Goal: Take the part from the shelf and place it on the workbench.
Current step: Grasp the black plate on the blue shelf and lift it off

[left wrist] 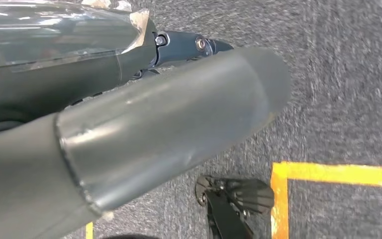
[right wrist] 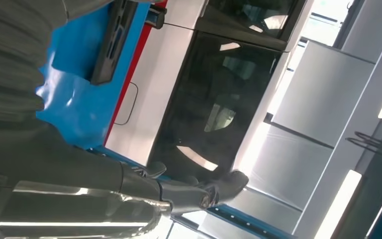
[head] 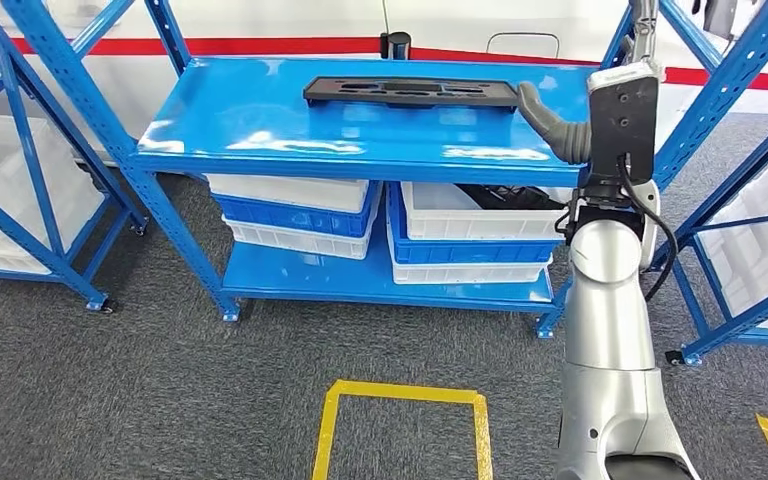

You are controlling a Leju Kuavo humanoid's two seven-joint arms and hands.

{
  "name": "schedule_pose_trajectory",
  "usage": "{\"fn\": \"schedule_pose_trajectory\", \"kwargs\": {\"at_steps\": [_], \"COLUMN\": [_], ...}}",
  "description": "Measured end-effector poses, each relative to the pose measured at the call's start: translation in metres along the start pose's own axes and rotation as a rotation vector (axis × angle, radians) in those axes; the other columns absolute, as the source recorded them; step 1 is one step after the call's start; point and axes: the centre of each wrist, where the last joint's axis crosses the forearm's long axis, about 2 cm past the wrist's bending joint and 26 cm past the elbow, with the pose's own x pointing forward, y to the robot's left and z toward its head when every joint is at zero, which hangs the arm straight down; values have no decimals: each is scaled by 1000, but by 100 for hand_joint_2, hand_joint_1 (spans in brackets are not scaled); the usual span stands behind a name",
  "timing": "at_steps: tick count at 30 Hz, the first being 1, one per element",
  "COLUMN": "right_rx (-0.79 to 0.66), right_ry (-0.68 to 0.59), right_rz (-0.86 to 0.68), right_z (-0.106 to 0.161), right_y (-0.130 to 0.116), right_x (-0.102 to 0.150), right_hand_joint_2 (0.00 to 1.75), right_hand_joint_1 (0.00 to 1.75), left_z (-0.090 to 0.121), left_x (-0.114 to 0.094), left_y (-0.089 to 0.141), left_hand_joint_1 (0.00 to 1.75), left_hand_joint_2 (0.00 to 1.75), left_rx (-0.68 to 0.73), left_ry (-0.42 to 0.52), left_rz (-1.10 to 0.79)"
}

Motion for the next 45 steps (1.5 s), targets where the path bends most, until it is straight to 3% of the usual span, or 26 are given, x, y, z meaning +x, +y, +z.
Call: {"fn": "schedule_pose_trajectory", "kwargs": {"at_steps": [7, 16, 21, 30, 38, 45], "right_rx": [-11, 17, -4, 20, -4, -1], "right_ry": [5, 37, 0, 34, 2, 15], "right_rz": [2, -22, -32, -31, -46, -58], "right_z": [5, 19, 6, 15, 2, 8], "right_y": [-1, 8, 4, 9, 7, 10], "right_x": [-8, -21, -15, -24, -16, -19], "right_hand_joint_2": [175, 175, 175, 175, 175, 175], "right_hand_joint_1": [0, 0, 0, 0, 0, 0], "left_z": [-2, -1, -1, 1, -1, -1], "left_x": [7, -6, -2, -6, -1, -2], "left_y": [-1, 8, 4, 3, 3, 4], "left_hand_joint_1": [0, 0, 0, 0, 0, 0], "left_hand_joint_2": [0, 0, 0, 0, 0, 0], "left_rx": [-12, -2, -4, -7, 0, 9], "left_ry": [-13, 12, -2, 6, -9, -17], "left_rz": [-6, -3, 0, -2, -9, -15]}}
